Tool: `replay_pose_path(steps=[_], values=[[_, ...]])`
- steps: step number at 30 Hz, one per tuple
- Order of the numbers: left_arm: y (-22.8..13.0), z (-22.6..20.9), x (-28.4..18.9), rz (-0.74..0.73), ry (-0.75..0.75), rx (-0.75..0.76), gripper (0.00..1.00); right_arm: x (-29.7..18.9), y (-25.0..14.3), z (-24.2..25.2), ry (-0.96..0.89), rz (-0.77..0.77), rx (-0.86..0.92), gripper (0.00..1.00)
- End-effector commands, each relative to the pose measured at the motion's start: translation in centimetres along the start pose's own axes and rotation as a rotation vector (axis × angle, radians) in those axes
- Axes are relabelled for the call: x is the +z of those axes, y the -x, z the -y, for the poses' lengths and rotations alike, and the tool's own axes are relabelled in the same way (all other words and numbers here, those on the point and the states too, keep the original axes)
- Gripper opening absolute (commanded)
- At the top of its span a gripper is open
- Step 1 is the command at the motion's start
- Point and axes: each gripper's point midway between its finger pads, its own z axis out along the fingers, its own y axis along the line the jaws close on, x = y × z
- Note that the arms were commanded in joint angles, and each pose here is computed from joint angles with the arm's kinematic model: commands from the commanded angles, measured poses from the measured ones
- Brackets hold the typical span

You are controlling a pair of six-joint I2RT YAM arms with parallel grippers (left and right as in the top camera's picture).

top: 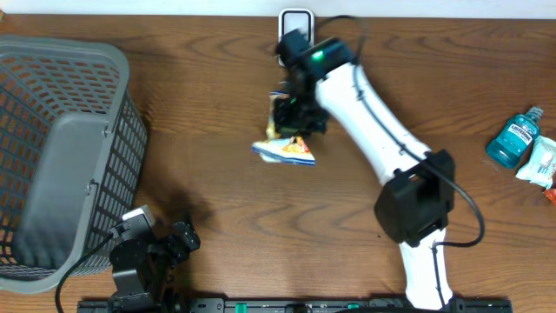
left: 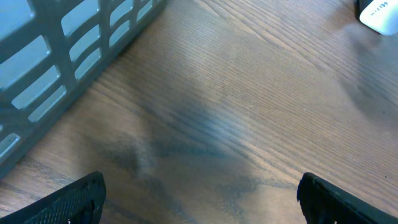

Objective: Scan the item barcode

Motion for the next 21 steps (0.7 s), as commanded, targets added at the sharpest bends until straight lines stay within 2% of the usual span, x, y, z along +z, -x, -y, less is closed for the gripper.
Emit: replay_pose_path(steps=[1, 9, 14, 20, 21], values=[[0.3, 0.0, -0.2, 0.013, 0.003, 0.008, 0.98, 2.1, -1.3, -0.9, -0.075, -0.017, -0.474, 0.01], [0.3, 0.0, -0.2, 0.013, 0.003, 0.008, 0.98, 6.4, -3.6, 1.4, -0.068, -0.136, -0.784, 0.01], [0.3, 0.0, -0.2, 0.013, 0.003, 0.008, 0.98, 7.3, -5.5, 1.4, 0.089, -0.197, -1.015, 0.01], [0.3, 0.0, -0.2, 0.013, 0.003, 0.008, 0.98, 7.9, -3.8, 2.2, 0.013, -0.149, -1.103, 0.01], [0.3, 0.0, -0.2, 0.013, 0.003, 0.008, 0.98, 8.0, -3.4, 2.4, -0.009, -0.139, -1.093, 0.09]])
